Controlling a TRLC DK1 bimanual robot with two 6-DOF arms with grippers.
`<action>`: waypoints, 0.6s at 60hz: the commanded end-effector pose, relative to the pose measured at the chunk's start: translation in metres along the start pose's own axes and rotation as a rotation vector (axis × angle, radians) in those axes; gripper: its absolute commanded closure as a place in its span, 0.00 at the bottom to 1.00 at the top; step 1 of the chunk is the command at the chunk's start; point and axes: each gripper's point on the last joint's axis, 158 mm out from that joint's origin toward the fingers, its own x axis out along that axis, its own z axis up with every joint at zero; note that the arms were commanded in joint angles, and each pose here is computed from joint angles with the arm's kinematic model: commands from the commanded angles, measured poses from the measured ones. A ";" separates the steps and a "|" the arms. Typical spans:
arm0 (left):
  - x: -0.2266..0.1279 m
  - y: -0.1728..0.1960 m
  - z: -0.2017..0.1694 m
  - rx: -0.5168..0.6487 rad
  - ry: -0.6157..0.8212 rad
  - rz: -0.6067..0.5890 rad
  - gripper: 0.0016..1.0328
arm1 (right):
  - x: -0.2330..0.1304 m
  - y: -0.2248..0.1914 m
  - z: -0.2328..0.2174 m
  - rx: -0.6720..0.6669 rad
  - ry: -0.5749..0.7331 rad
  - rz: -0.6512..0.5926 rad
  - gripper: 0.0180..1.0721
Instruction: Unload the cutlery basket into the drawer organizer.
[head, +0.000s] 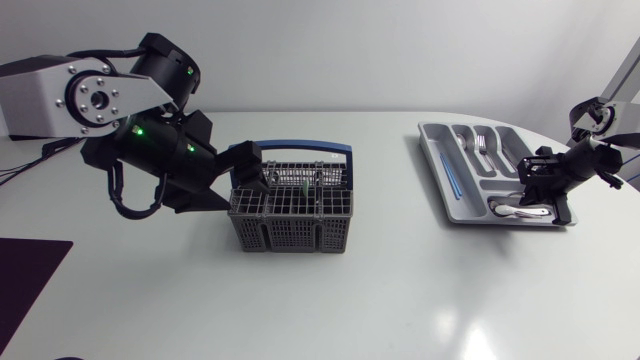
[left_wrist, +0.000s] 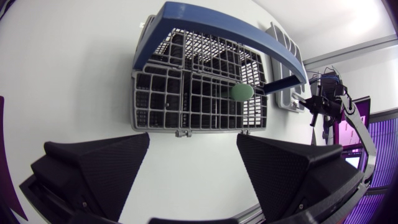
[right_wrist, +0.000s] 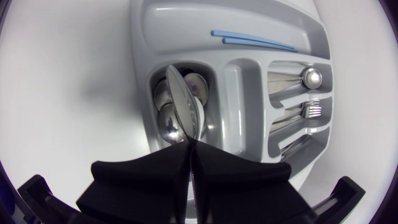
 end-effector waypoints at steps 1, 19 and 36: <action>0.000 0.001 -0.009 0.036 0.005 0.005 0.04 | 0.021 0.012 0.000 -0.042 0.014 0.039 0.94; 0.002 0.005 -0.015 0.058 0.012 0.019 0.04 | 0.038 0.014 -0.009 -0.057 0.058 0.045 0.85; 0.000 0.008 -0.021 0.095 0.008 0.031 0.04 | 0.026 0.016 -0.007 -0.035 0.076 0.021 0.20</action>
